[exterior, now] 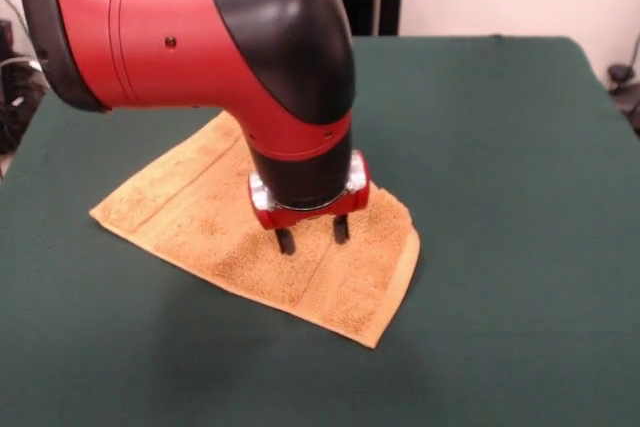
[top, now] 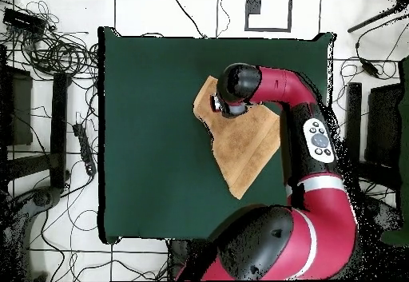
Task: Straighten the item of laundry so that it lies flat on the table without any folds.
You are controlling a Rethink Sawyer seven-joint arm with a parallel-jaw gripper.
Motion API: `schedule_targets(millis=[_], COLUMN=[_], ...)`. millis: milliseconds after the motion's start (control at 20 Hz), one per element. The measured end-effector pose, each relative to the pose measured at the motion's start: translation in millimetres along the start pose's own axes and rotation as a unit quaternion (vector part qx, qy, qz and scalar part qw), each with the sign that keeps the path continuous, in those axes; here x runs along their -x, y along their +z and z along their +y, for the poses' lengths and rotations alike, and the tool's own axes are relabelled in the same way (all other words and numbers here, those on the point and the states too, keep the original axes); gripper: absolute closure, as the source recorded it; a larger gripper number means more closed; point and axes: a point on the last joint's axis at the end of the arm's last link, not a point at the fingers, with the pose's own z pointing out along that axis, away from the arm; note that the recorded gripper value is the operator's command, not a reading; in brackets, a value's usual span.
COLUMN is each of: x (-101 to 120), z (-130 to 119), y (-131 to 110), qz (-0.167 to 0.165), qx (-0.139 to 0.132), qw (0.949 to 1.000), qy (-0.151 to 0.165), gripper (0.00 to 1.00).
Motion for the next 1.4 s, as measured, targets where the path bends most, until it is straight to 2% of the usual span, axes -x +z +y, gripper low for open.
schedule_targets(millis=[600,1050,1400], x=[4.9,26.8,44.8], z=[-15.8,-32.3,-36.5], y=[3.7,1.6,4.1], qz=[0.000,0.050,0.107], qx=[0.013,0.043,0.051], qw=[0.9997,0.9962,0.9899], qy=[0.021,0.056,0.078], gripper=[0.00,0.00,0.00])
